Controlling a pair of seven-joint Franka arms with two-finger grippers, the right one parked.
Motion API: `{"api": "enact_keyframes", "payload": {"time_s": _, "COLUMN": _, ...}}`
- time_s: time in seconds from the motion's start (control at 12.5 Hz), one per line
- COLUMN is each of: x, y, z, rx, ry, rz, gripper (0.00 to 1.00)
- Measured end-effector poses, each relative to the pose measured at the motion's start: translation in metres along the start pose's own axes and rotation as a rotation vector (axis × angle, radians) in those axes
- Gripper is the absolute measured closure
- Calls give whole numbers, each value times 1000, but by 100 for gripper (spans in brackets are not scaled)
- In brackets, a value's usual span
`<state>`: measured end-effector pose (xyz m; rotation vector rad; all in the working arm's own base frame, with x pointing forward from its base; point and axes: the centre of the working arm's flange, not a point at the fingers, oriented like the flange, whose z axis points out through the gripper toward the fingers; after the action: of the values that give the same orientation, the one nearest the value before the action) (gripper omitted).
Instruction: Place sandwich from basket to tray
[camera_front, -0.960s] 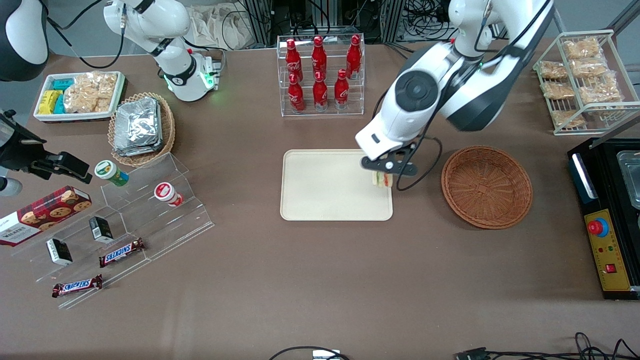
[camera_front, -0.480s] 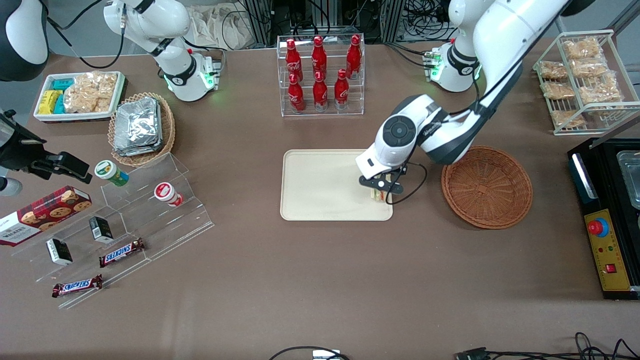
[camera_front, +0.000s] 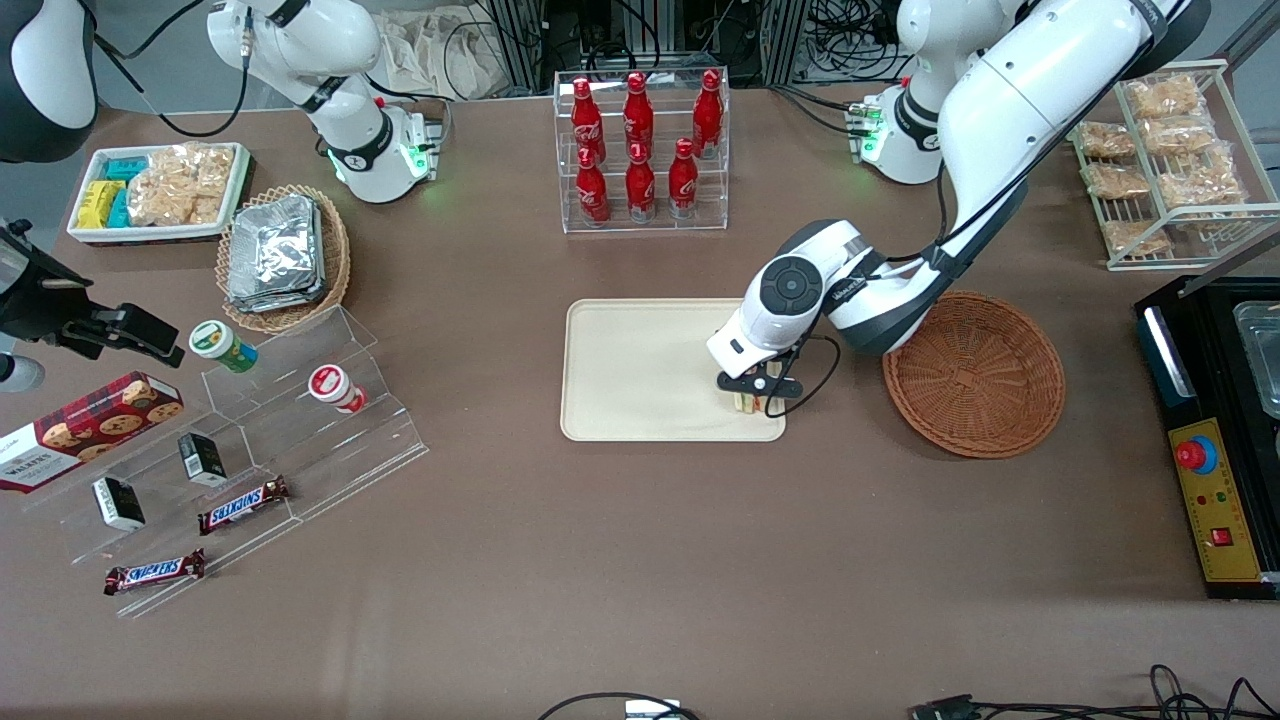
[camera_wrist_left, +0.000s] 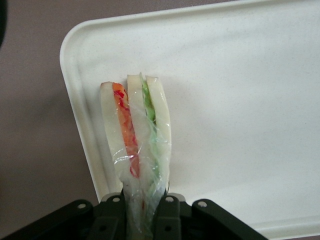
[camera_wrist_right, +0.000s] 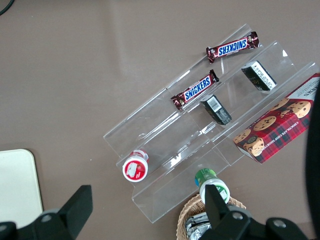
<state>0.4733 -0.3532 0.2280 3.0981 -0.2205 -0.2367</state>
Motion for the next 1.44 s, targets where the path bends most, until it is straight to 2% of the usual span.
{"api": "enact_keyframes", "payload": {"time_s": 0.08, "x": 0, "y": 0, "z": -1, "rx": -1, "ry": 2, "rz": -3, "gripper": 81}}
{"api": "enact_keyframes", "payload": {"time_s": 0.16, "x": 1, "y": 0, "z": -1, "rx": -2, "ry": 3, "rz": -10, "gripper": 74}}
{"api": "enact_keyframes", "payload": {"time_s": 0.48, "x": 4, "y": -2, "z": -5, "rx": 2, "ry": 5, "rz": -38, "gripper": 34}}
{"api": "enact_keyframes", "payload": {"time_s": 0.56, "x": 6, "y": -5, "z": -10, "rx": 19, "ry": 1, "rz": -46, "gripper": 23}}
{"api": "enact_keyframes", "payload": {"time_s": 0.64, "x": 9, "y": -10, "z": -23, "rx": 51, "ry": 0, "rz": -57, "gripper": 9}}
{"api": "enact_keyframes", "payload": {"time_s": 0.72, "x": 11, "y": -14, "z": -44, "rx": 87, "ry": 5, "rz": -74, "gripper": 0}}
{"api": "enact_keyframes", "payload": {"time_s": 0.8, "x": 11, "y": -16, "z": -74, "rx": 108, "ry": 16, "rz": -103, "gripper": 0}}
{"api": "enact_keyframes", "payload": {"time_s": 1.04, "x": -3, "y": -38, "z": -172, "rx": 136, "ry": 51, "rz": -136, "gripper": 0}}
{"api": "enact_keyframes", "payload": {"time_s": 1.2, "x": -9, "y": -99, "z": -233, "rx": 128, "ry": 67, "rz": -123, "gripper": 0}}
{"api": "enact_keyframes", "payload": {"time_s": 1.44, "x": -22, "y": -233, "z": -296, "rx": 123, "ry": 93, "rz": -168, "gripper": 0}}
